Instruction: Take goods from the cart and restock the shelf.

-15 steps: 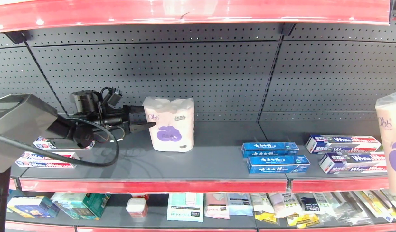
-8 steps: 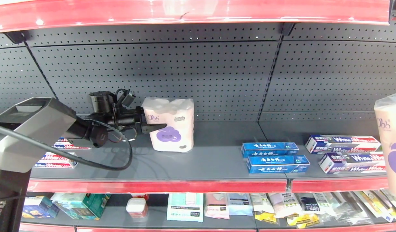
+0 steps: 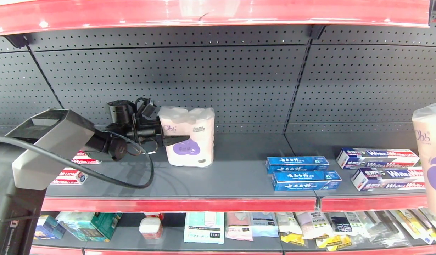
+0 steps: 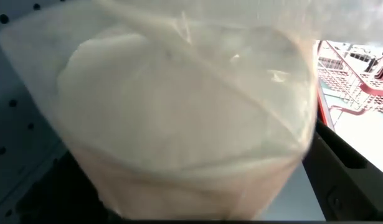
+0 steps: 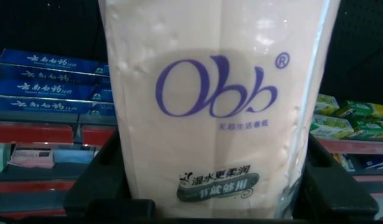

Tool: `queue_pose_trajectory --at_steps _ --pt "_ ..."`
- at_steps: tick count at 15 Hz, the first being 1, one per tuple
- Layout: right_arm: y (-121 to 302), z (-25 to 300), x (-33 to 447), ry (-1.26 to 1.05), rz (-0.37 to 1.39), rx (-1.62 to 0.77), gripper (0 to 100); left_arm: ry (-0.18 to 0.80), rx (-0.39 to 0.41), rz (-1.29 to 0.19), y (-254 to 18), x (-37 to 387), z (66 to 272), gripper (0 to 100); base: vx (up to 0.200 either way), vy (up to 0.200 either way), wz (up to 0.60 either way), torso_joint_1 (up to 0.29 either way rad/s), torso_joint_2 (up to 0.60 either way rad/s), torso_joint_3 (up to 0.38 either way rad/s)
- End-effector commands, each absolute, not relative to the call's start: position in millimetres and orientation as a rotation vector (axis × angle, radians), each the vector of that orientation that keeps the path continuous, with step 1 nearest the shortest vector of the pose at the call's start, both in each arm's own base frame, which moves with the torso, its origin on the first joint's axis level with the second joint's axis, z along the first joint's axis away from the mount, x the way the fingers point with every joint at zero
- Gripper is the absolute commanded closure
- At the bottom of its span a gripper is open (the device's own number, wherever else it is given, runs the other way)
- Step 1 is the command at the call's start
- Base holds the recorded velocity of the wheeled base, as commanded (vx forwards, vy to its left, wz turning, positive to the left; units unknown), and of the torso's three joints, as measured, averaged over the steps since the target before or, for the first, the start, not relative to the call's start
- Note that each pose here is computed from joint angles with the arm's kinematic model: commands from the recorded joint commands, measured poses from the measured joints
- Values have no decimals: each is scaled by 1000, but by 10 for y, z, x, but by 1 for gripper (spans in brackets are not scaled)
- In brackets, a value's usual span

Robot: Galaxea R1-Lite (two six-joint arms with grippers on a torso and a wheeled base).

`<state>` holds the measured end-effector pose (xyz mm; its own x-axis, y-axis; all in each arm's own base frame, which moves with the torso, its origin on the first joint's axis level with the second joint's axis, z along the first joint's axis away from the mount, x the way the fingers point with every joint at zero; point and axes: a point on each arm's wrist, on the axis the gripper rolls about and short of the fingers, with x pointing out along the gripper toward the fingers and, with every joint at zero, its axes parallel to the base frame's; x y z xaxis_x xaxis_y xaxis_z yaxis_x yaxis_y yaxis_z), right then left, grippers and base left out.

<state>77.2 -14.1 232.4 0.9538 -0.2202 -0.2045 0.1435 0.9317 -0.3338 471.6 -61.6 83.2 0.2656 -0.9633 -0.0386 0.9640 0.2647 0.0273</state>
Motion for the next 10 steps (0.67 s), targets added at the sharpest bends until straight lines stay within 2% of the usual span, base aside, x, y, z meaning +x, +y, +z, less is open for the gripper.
queue_pose_trajectory --at_steps 1,3,4,10 --pt "-146 2322 773 245 -194 -321 100 16 48 -1300 -617 4713 837 0 0 0 0 0 0 0" --pt "-145 2318 770 245 -192 -320 100 15 50 -1294 -617 4714 838 0 0 0 0 0 0 0" --pt "-145 2324 770 242 -194 -321 100 11 57 -1266 -644 4718 843 100 0 0 0 0 0 0" --pt "-145 2325 774 242 -191 -319 100 4 47 -1264 -661 4600 891 100 0 0 0 0 0 0"
